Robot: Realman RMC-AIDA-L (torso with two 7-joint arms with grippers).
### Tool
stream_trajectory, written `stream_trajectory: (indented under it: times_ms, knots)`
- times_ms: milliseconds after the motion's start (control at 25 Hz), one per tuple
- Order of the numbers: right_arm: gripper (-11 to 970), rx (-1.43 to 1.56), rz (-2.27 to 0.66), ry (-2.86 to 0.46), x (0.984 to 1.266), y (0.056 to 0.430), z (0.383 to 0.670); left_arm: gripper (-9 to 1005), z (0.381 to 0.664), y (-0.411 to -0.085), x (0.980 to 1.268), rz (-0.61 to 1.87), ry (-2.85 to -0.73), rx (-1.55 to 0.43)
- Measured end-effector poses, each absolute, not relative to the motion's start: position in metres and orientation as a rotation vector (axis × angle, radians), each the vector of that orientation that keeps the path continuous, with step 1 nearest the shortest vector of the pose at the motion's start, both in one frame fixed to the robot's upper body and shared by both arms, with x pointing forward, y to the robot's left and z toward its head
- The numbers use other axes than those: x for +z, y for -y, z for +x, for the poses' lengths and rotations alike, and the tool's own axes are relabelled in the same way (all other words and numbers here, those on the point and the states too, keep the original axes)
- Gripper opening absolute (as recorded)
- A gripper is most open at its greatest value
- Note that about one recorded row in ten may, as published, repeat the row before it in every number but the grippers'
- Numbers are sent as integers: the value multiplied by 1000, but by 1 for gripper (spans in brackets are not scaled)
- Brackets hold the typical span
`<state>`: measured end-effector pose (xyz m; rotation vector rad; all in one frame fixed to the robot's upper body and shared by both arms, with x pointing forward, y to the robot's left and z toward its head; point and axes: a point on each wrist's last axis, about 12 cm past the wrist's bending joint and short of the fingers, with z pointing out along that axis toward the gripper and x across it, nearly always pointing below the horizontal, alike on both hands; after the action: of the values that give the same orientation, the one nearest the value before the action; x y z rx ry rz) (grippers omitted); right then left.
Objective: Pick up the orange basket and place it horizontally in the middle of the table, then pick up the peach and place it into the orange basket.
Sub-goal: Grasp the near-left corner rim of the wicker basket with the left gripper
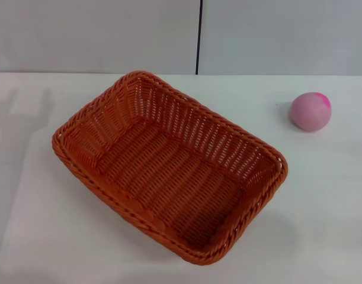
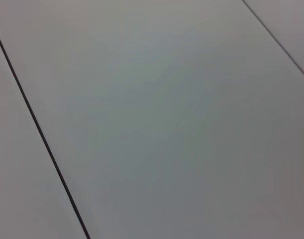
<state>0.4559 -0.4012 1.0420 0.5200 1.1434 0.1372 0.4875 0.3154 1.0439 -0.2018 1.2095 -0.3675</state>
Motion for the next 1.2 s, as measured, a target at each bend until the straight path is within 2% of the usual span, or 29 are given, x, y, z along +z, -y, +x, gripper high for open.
stream_trajectory:
  times_ms: [520, 840, 960, 1040, 1200]
  knots:
    - [552, 157, 514, -1123, 1048, 397, 469, 796, 500, -307, 1050, -133, -1204, -371]
    - [552, 208, 389, -1175, 1051, 394, 471, 796, 502, -312, 1059, 75, -1184, -339]
    - [552, 226, 371, -1185, 1052, 395, 470, 796, 519, -325, 1080, 265, -1219, -482]
    - [552, 237, 382, -1185, 1051, 397, 468, 797, 526, -328, 1086, 308, -1252, -532]
    - [552, 236, 395, -1193, 1050, 401, 462, 797, 549, -335, 1119, 468, -1389, -651]
